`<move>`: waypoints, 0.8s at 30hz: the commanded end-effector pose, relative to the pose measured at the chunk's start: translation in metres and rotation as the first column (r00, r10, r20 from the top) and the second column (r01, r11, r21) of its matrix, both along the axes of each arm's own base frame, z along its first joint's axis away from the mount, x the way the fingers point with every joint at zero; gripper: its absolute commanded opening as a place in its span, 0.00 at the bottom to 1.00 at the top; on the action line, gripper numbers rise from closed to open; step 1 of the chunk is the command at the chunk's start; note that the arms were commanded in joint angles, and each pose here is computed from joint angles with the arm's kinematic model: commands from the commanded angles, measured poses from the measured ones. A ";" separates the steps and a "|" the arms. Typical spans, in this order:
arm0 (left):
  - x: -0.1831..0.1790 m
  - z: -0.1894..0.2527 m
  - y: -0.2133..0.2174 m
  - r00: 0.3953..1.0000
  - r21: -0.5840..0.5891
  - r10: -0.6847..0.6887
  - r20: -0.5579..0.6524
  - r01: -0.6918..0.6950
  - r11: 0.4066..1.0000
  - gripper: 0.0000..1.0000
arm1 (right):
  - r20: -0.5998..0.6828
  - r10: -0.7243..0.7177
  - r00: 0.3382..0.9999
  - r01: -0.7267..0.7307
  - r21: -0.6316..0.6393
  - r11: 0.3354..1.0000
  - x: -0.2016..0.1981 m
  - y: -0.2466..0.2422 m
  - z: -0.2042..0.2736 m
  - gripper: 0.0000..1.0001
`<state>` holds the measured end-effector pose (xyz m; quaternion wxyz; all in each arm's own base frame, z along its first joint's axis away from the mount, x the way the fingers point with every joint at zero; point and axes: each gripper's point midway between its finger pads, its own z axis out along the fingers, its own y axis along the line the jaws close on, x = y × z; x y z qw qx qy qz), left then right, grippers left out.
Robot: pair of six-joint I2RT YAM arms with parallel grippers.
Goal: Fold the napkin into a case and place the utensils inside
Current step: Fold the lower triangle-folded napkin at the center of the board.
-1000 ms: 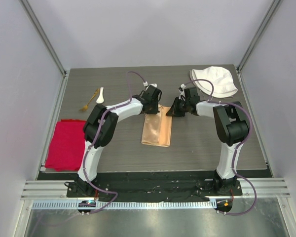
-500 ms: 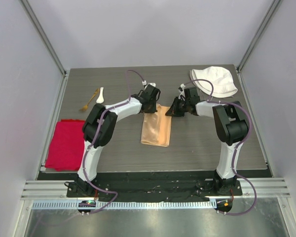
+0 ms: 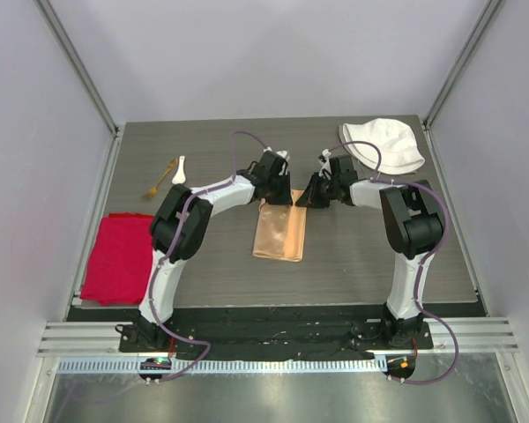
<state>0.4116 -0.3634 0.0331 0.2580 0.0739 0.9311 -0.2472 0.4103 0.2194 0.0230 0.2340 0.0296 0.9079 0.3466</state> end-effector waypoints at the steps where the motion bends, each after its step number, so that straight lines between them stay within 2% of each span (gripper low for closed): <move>1: 0.010 0.058 -0.005 0.991 -0.094 0.027 0.128 -0.014 0.995 0.25 | 0.029 0.004 1.000 -0.003 -0.021 1.000 0.009 -0.002 0.001 0.01; 4: 0.017 0.080 0.008 0.976 -0.055 0.075 0.203 -0.065 0.996 0.36 | 0.021 0.005 1.000 -0.004 -0.023 1.000 0.007 -0.002 -0.002 0.02; 7: 0.025 0.079 0.020 0.954 0.060 0.093 0.285 -0.115 0.992 0.42 | 0.016 0.004 1.000 -0.004 -0.023 1.000 0.007 -0.002 -0.004 0.04; 13: 0.037 0.059 0.019 0.953 0.223 0.083 0.292 -0.152 0.963 0.42 | 0.023 0.004 1.000 -0.004 -0.027 1.000 0.007 -0.003 -0.003 0.06; 16: 0.035 0.060 0.008 0.945 0.247 0.062 0.321 -0.147 0.958 0.40 | 0.017 0.008 1.000 -0.008 -0.026 1.000 0.005 -0.003 -0.004 0.06; 24: 0.031 0.053 -0.001 0.929 0.314 0.058 0.367 -0.182 0.932 0.42 | 0.014 0.011 1.000 -0.010 -0.026 1.000 0.003 -0.003 -0.006 0.07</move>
